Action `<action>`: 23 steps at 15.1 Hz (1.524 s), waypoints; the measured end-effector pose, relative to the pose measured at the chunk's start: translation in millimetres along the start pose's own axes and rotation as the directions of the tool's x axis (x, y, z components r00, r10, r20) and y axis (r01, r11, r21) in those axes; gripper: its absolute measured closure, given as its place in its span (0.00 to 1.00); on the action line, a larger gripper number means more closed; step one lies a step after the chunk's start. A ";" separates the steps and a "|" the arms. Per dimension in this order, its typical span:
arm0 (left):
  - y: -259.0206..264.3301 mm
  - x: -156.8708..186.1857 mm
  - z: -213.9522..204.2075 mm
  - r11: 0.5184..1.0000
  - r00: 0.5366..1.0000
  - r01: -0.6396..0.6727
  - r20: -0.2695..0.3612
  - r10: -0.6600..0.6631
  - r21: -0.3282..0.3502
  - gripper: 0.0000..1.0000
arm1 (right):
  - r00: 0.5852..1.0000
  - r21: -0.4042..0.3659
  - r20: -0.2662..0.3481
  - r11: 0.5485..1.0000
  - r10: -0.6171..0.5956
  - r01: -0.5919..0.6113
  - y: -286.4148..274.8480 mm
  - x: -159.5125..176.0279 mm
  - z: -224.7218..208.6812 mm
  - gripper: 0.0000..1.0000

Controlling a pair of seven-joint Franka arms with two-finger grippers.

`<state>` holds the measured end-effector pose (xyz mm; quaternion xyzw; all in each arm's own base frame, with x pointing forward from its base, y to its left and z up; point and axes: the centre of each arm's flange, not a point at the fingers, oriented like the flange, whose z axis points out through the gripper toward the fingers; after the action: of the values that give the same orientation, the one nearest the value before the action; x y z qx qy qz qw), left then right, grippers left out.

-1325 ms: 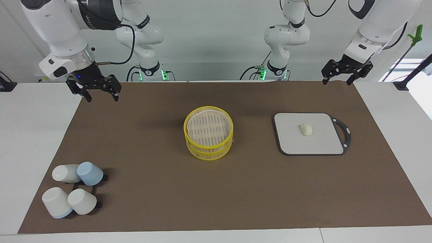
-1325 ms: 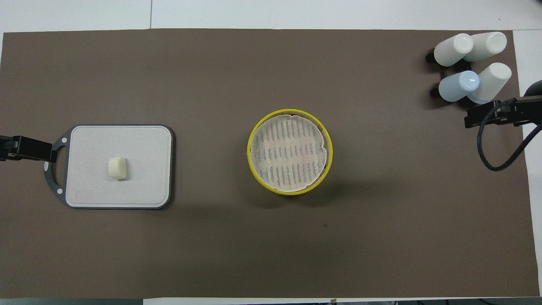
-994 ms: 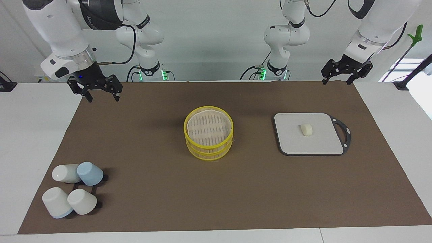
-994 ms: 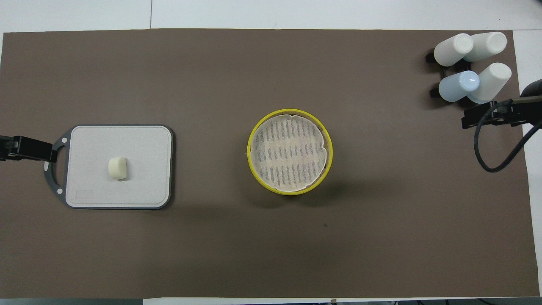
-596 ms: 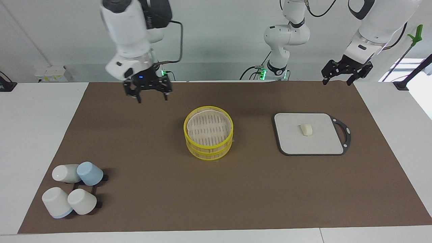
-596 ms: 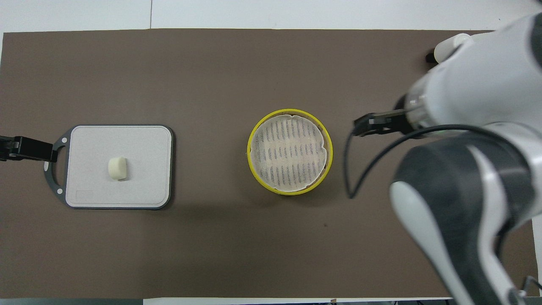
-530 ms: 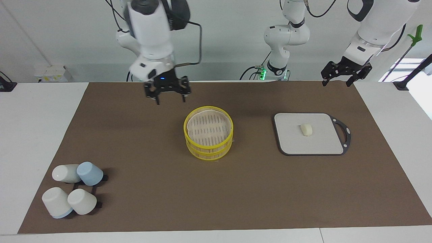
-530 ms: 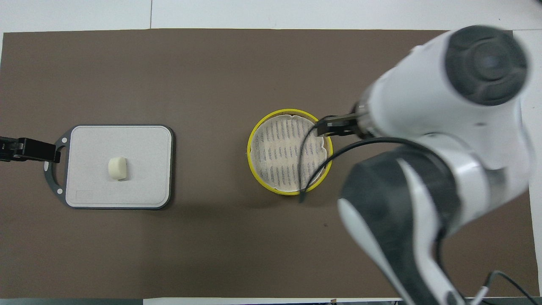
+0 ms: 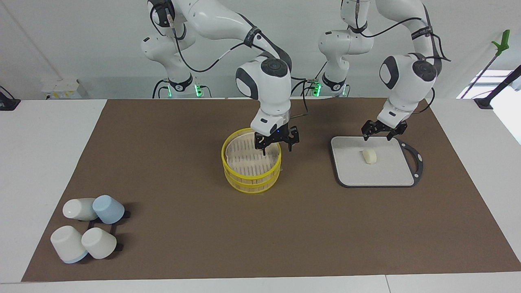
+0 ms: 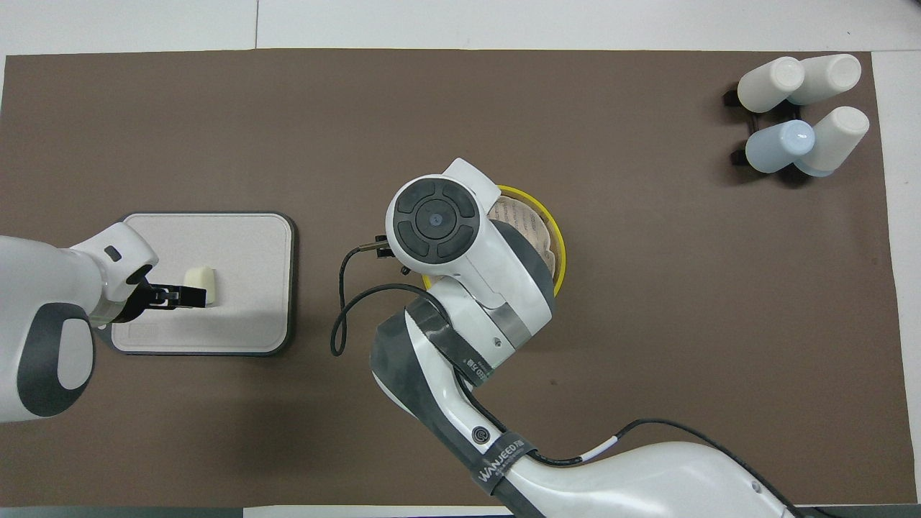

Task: Place bun in steamer
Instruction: 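Lift the lid with the right gripper while the left gripper grasps the bun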

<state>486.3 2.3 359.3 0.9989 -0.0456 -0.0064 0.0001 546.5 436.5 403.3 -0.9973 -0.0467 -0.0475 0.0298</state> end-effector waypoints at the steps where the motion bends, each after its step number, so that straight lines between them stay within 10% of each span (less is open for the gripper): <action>1: 0.0 2.4 15.2 1.000 1.000 0.002 0.002 -0.002 0.001 0.00 | 1.000 -0.006 0.011 1.000 -0.001 0.001 -1.3 -4.6 8.6 0.00; 10: -0.1 17.6 45.1 1.000 0.999 0.022 -0.050 -0.022 0.009 0.06 | 0.999 -0.012 0.023 1.000 -0.022 0.022 -9.9 -20.5 10.1 0.00; 15: 1.6 19.3 46.7 1.000 0.998 0.021 -0.059 -0.020 0.010 0.59 | 0.999 -0.014 0.031 0.999 -0.033 0.033 -18.1 -29.0 13.1 0.03; 23: 2.0 30.9 26.8 0.999 0.999 0.033 -0.024 -0.033 -0.004 0.69 | 0.999 -0.022 0.048 0.999 -0.026 0.027 -15.7 -30.9 14.6 0.86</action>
<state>516.6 -2.5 332.1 0.9996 -0.0293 0.0054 0.0021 515.7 450.3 386.6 -0.9978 -0.0598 -0.0248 0.0170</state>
